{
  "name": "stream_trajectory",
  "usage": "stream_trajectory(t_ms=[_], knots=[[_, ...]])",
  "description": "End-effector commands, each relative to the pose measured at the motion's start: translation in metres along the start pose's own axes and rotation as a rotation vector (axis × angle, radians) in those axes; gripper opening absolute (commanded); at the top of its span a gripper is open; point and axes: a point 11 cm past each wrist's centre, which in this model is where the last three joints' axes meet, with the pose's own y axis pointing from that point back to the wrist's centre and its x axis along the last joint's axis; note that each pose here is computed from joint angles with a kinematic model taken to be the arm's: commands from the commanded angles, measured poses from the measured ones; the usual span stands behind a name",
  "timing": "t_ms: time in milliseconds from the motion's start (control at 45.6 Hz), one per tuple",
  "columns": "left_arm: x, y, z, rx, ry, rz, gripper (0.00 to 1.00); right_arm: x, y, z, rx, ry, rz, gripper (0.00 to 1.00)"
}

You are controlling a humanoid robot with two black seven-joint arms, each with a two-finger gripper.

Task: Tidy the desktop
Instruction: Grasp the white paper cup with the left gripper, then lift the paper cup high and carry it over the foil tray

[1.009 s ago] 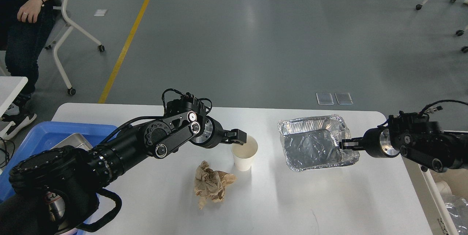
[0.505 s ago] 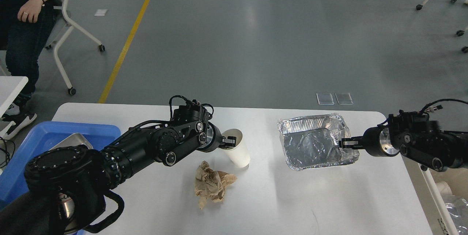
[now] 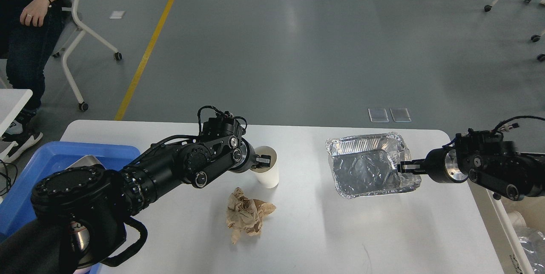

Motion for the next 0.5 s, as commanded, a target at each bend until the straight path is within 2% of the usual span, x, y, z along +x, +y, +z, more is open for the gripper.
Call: stream_trajectory(t_ms=[0, 329, 483], knots=[[0.012, 0.008, 0.002, -0.006, -0.009, 0.019, 0.00, 0.000, 0.000, 0.001, -0.002, 0.000, 0.000, 0.00], [0.023, 0.032, -0.017, -0.022, -0.062, -0.048, 0.00, 0.002, 0.001, 0.002, -0.006, 0.000, 0.005, 0.00], [0.033, 0.054, -0.050, -0.006, -0.083, -0.071, 0.00, 0.003, 0.001, 0.002, -0.007, 0.001, 0.007, 0.00]])
